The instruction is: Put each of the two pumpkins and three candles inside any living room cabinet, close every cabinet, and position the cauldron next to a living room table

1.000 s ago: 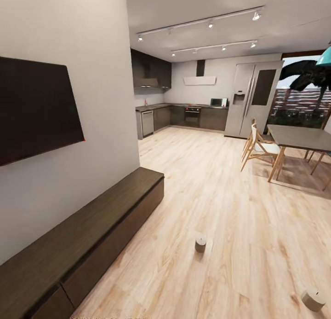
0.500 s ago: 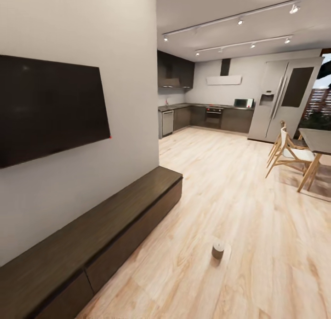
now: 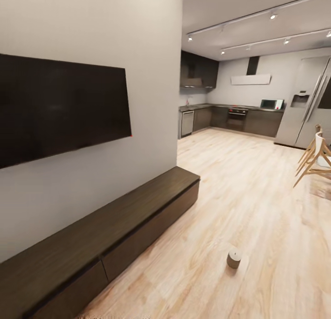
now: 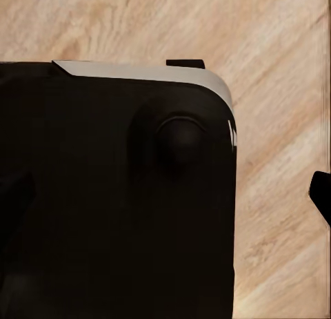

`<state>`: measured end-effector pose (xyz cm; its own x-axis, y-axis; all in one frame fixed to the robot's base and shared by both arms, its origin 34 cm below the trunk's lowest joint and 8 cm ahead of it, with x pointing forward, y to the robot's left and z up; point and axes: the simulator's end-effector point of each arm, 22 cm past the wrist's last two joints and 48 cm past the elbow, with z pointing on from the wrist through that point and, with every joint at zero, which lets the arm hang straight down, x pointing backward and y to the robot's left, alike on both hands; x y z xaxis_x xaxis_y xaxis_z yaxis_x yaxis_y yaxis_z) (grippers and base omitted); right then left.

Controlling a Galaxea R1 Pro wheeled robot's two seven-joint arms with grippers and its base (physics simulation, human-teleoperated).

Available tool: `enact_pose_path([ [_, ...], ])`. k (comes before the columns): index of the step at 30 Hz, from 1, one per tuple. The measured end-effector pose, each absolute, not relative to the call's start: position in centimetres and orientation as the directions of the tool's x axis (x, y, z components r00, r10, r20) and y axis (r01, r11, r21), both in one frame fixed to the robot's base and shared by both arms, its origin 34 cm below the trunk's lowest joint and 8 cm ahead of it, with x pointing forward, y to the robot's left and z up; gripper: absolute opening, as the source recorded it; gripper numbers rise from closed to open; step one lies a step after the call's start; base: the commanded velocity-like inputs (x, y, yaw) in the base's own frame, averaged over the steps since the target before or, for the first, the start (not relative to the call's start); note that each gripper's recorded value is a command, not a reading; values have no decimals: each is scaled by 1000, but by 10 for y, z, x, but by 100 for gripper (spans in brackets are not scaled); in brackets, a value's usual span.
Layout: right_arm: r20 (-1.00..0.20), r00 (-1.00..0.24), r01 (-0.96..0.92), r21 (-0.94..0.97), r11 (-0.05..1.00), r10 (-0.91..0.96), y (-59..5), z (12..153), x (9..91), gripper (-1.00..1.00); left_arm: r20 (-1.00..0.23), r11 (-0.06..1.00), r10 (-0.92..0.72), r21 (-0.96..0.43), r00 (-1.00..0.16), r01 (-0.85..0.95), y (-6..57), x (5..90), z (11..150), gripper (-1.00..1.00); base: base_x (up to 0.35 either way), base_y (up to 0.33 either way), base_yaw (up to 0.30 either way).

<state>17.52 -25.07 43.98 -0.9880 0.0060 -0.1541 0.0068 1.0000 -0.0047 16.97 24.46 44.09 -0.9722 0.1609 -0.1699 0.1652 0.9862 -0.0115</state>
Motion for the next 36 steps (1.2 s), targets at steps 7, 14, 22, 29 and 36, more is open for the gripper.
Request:
enact_pose_path([
  [7, -154, -988, 8, -5, 1000, 7, -251, 440, 175, 100, -171, 985, 164, -24, -971, 170, 235, 169, 441, 100, 0, -272, 294],
  [14, -153, -988, 7, -5, 1000, 6, -251, 440, 175, 100, -171, 985, 165, -25, -971, 171, 235, 169, 441, 100, 0, -274, 294],
  [22, -150, -989, 7, -5, 1000, 6, -251, 440, 174, 100, -168, 985, 166, -25, -972, 173, 235, 168, 441, 100, -72, -223, 294],
  [29, -148, -989, 4, -5, 1000, 4, -251, 440, 173, 100, -167, 985, 166, -26, -972, 173, 235, 168, 441, 100, -192, -18, 294],
  [36, -145, -989, 2, -5, 1000, 1, -251, 439, 172, 100, -165, 985, 166, -26, -972, 173, 235, 167, 441, 100, -184, -1, 294],
])
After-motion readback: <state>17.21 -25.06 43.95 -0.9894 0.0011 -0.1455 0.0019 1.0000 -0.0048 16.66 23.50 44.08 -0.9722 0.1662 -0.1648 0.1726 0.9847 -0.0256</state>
